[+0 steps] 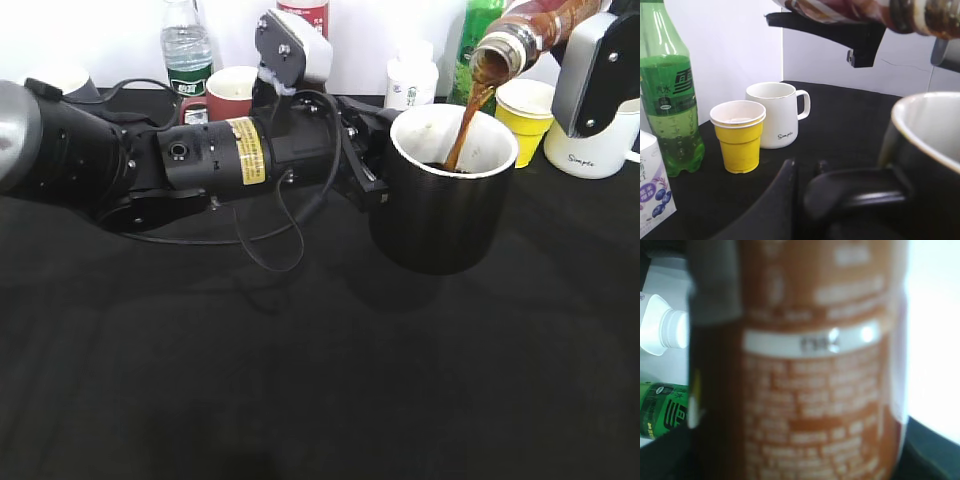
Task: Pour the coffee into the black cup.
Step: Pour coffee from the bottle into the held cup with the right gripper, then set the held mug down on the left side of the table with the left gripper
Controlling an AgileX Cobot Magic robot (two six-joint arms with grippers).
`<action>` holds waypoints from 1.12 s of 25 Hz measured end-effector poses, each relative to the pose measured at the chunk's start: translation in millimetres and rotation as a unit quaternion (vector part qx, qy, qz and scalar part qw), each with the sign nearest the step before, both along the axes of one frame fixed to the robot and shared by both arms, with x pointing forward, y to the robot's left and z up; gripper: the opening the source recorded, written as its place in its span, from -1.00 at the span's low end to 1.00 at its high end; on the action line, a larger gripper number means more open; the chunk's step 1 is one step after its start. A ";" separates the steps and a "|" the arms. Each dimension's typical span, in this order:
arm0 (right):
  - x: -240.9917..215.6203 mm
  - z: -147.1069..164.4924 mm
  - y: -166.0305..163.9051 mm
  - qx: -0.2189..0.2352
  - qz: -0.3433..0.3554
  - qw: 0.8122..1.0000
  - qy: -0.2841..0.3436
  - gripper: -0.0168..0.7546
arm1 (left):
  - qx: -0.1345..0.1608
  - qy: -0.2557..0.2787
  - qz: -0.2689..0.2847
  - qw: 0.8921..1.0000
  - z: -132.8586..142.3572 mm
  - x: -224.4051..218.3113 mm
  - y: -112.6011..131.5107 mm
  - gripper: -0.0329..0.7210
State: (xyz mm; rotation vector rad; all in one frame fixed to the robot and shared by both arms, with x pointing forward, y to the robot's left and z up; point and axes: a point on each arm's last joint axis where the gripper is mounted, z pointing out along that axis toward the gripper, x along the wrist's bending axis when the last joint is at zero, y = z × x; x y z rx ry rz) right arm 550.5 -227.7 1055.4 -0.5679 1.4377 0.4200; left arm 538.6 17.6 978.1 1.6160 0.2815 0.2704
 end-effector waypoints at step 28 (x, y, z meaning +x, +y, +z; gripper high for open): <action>-0.5 -9.3 0.3 0.543 -0.008 0.708 0.452 0.41 | -0.013 -0.031 0.357 0.933 -30.6 48.9 235.2 -0.75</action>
